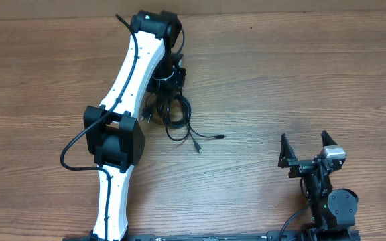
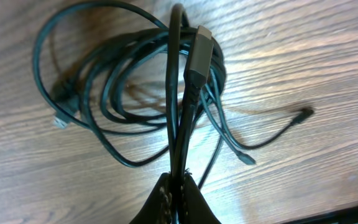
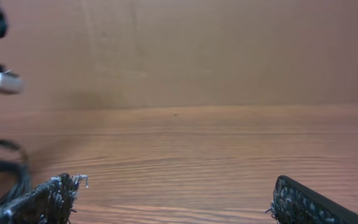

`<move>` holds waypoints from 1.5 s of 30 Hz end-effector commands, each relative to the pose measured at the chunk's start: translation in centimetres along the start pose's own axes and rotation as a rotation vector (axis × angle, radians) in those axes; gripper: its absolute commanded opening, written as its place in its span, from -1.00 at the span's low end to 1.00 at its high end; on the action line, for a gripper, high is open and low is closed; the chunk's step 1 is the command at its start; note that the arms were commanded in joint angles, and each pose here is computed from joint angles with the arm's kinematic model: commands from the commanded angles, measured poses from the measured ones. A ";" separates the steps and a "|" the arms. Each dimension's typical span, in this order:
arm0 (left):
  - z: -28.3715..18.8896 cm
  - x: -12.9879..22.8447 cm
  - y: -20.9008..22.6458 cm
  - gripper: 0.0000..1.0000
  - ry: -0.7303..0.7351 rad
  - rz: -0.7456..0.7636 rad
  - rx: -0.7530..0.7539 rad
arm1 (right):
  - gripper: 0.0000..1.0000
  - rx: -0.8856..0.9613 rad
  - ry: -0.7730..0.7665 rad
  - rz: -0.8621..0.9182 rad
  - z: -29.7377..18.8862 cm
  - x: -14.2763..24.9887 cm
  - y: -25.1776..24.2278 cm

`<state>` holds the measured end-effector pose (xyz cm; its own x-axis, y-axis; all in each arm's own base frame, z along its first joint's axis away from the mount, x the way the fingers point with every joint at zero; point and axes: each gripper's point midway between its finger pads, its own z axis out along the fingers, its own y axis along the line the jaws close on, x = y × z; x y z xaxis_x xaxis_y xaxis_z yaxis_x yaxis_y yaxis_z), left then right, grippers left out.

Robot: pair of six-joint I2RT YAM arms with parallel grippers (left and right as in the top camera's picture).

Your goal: Untangle cables

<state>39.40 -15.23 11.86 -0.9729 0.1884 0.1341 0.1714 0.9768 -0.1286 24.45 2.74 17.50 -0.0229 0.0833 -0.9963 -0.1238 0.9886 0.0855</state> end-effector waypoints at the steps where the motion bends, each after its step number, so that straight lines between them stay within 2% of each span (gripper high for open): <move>1: -1.5 -0.7 -0.1 -0.91 -0.057 0.038 0.017 | 1.00 -0.156 0.010 0.063 -0.2 0.3 2.6; 6: -1.6 -1.1 -0.9 -0.92 -0.071 0.053 0.060 | 1.00 -0.302 0.011 0.155 -0.7 -0.3 5.1; 9: -1.8 -1.2 -3.1 -0.92 -0.082 0.126 0.172 | 1.00 -0.304 0.004 0.205 -0.9 -1.4 5.2; 13: -2.8 -1.0 -6.6 -0.92 -0.104 0.262 0.378 | 1.00 -0.307 -0.037 0.200 -1.2 -5.0 5.4; 17: -3.3 -0.9 -7.7 -0.91 -0.112 0.292 0.448 | 1.00 -0.305 -0.022 0.199 -0.8 -8.3 5.7; 23: -2.9 -1.2 -7.0 -0.92 -0.112 0.260 0.402 | 1.00 -0.281 0.130 0.230 2.1 -10.2 5.8; 27: -1.7 -1.7 -3.3 -0.87 -0.092 0.040 0.181 | 1.00 -0.319 0.262 0.260 4.2 -9.5 6.7; 29: -1.5 -1.7 -2.4 -0.84 -0.091 -0.035 0.120 | 1.00 -0.374 0.315 0.277 5.0 -8.8 7.6; 39: -1.1 -1.4 -3.9 -0.67 -0.080 -0.049 0.118 | 1.00 -0.612 0.517 0.377 6.1 -4.4 11.1; 45: -0.6 -1.8 -4.7 -0.49 -0.082 -0.098 0.122 | 1.00 -0.605 0.581 0.439 6.5 -2.9 11.1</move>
<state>40.04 -19.59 12.67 -0.9883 0.1279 0.0827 0.1039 0.9631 -0.2483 29.54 13.80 20.17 -0.6474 0.1782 -0.7410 -0.4663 0.6765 0.5700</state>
